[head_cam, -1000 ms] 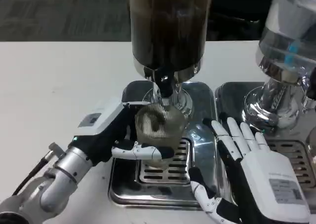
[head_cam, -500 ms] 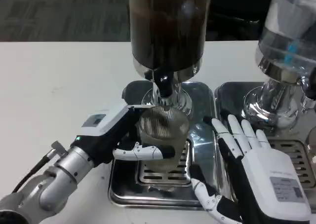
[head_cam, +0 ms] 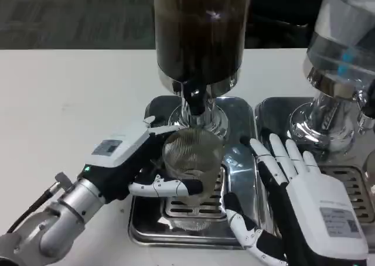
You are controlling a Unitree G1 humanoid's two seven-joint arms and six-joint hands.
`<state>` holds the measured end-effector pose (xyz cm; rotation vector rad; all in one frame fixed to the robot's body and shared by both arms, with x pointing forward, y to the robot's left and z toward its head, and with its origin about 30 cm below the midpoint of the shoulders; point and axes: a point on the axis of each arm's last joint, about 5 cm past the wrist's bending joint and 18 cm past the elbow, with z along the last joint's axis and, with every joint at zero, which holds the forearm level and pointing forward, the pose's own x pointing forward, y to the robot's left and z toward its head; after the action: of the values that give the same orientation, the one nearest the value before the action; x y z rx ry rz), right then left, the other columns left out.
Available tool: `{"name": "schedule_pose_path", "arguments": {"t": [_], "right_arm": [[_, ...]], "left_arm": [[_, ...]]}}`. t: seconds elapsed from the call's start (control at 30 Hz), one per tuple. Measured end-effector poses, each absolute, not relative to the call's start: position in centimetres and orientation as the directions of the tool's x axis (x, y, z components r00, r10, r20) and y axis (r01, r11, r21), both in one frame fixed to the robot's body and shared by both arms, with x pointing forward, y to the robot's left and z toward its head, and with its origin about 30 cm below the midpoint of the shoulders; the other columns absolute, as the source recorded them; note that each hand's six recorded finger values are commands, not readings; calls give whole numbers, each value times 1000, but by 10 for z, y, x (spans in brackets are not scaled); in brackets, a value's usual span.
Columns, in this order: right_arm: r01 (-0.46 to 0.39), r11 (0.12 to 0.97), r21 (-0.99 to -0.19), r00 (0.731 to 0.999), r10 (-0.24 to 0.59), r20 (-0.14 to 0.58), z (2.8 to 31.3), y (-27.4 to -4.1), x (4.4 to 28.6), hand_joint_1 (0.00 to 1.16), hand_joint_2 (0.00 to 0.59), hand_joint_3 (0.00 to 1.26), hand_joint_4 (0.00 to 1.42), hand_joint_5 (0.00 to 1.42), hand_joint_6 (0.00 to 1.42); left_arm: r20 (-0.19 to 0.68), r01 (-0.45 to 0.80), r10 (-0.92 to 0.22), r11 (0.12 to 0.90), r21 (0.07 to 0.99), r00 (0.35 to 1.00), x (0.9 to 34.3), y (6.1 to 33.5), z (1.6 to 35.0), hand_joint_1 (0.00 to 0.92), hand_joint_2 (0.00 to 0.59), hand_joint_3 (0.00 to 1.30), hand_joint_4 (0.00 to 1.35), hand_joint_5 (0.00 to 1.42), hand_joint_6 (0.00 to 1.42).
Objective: Grasp the cup under the faucet to collect the drink, then remove the cup.
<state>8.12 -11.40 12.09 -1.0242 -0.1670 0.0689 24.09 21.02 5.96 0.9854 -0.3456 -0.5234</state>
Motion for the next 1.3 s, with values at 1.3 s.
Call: {"name": "schedule_pose_path", "arguments": {"t": [1.3], "right_arm": [[31,508,-861,986,128,110,119,-122,89,404,452,138,4,0,0]], "left_arm": [[437,325,-447,887,328,780,229,308,174,0,74,233,211,296,242]]}}
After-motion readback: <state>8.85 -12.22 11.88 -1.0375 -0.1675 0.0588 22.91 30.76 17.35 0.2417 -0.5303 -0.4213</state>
